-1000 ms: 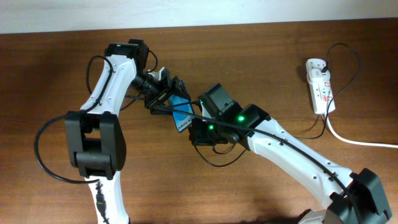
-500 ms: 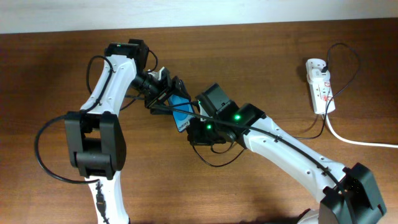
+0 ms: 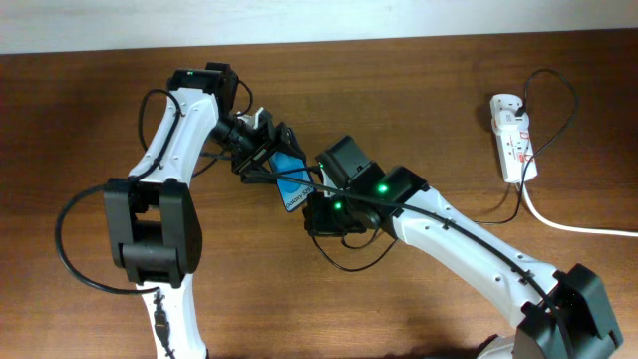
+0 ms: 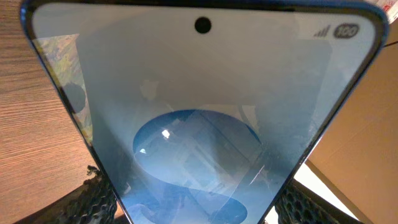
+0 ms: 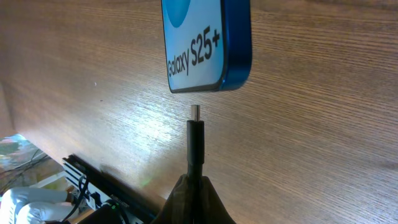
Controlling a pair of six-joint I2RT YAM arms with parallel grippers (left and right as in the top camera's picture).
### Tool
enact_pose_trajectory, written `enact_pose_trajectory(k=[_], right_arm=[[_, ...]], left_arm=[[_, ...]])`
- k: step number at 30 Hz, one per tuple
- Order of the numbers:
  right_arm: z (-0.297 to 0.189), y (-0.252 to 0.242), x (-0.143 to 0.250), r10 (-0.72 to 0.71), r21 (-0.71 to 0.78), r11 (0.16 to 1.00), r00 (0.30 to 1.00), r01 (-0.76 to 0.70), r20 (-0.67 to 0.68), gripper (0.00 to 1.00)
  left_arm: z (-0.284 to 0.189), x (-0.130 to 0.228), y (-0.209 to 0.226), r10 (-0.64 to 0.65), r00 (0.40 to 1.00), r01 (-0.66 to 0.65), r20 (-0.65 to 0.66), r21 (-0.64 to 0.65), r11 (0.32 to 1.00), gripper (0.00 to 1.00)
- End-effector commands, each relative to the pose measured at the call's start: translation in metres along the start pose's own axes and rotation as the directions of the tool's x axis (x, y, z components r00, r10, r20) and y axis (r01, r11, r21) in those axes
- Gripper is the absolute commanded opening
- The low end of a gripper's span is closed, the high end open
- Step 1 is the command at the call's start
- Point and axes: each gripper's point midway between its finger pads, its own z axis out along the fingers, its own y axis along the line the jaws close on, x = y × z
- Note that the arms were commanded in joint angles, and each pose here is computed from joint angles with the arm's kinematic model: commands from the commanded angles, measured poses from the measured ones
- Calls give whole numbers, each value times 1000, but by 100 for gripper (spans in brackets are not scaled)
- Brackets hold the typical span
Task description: Plug charger to phone and switch on socket
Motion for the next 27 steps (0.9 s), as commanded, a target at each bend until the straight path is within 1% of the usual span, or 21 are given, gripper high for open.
enact_pose_trajectory(k=[1,22,27], right_arm=[[-5,4,0,-32,-11,999,999,32,20,4],[-5,4,-8,-55,-2,998,997,56,59,4],[-5,6,-11,-60,-11,998,996,61,70,4]], left_arm=[[-6,-2,-7,25,1000,-25,10,27,999,57],[-6,6,-6,21,1000,-20,-19,28,999,57],[-6,7,-10,21,999,-20,-26,53,998,57]])
